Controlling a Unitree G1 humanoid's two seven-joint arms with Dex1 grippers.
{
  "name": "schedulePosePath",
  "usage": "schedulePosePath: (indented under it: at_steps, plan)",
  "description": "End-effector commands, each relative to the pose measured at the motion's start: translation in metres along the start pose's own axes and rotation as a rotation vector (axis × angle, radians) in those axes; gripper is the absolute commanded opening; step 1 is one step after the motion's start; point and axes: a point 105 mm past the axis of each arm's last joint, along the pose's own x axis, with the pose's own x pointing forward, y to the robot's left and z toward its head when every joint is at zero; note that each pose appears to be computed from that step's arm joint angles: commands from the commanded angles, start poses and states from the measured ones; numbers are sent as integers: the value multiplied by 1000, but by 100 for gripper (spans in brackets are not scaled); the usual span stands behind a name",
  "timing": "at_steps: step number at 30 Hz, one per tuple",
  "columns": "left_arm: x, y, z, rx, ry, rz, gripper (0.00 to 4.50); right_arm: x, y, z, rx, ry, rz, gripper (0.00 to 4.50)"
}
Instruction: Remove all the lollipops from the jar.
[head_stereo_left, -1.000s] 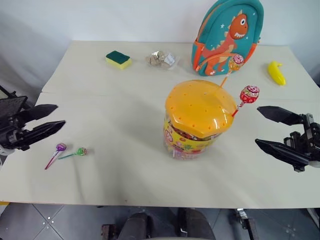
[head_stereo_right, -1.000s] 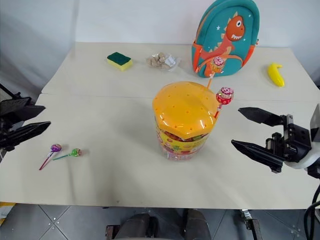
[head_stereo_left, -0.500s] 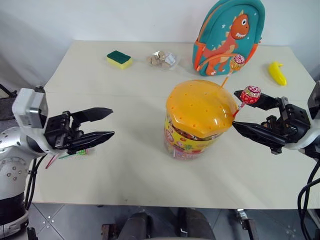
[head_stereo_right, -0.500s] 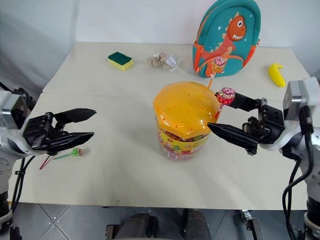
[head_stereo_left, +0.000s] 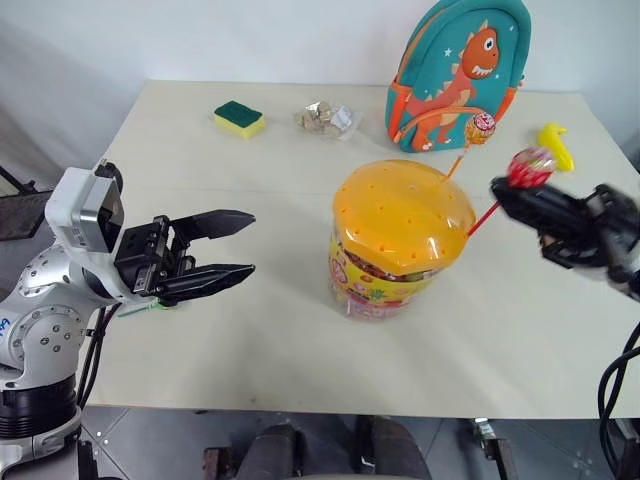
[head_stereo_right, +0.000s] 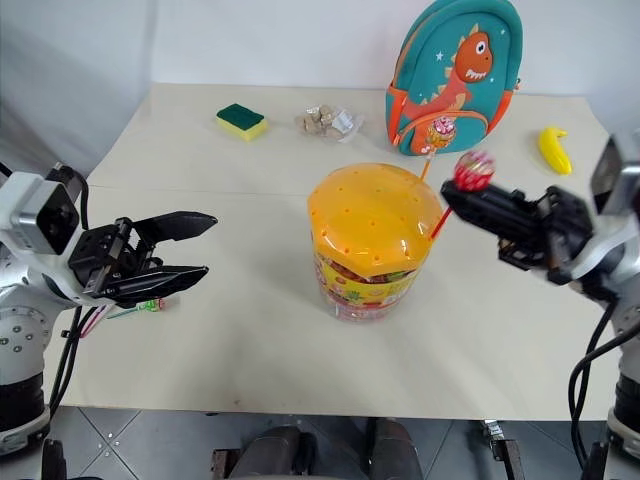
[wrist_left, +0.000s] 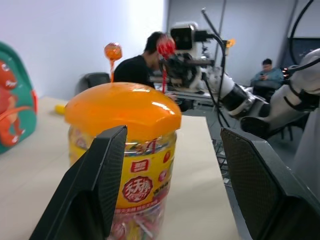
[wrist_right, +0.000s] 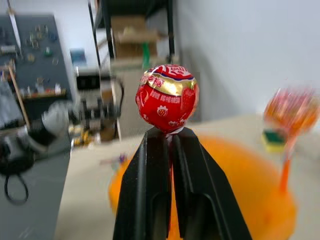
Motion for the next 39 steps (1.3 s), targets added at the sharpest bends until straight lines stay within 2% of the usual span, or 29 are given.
schedulePosePath:
  at_steps: [1,3,5,6,8,10,12,18,23,28,30,34,37,39]
  plan:
    - [5,-2,4,47,-3,-39,318,-18,-9,38,-37,-71,-116,6]
    - [7,1,3,62,8,-49,318,-45,-32,46,-47,-23,-306,6]
    - [9,3,2,65,10,-55,318,-70,-50,42,-44,88,-470,6]
    - [10,4,1,71,13,-61,318,-88,-61,29,-47,211,-581,6]
    - [11,5,-3,72,26,-79,318,-135,-81,-4,-56,545,-845,6]
    - [11,6,-8,72,44,-97,318,-169,-87,-28,-44,776,-994,6]
    - [12,6,-12,74,56,-111,318,-178,-81,-46,-1,868,-975,6]
    - [16,6,-14,75,45,-132,318,-207,-70,-85,132,954,-1006,6]
    - [19,6,-13,85,44,-137,318,-230,-73,-102,90,1065,-1067,6]
    - [18,8,-9,104,48,-122,318,-227,-70,-109,109,1066,-1031,127]
    - [16,8,-9,107,49,-114,318,-226,-71,-107,106,1049,-1025,196]
    - [12,10,-5,118,46,-82,318,-208,-77,-76,14,880,-934,330]
    - [7,12,-1,121,20,-46,318,-183,-75,-47,-121,730,-792,330]
    - [0,18,2,132,5,2,318,-154,-67,-26,-199,582,-647,330]
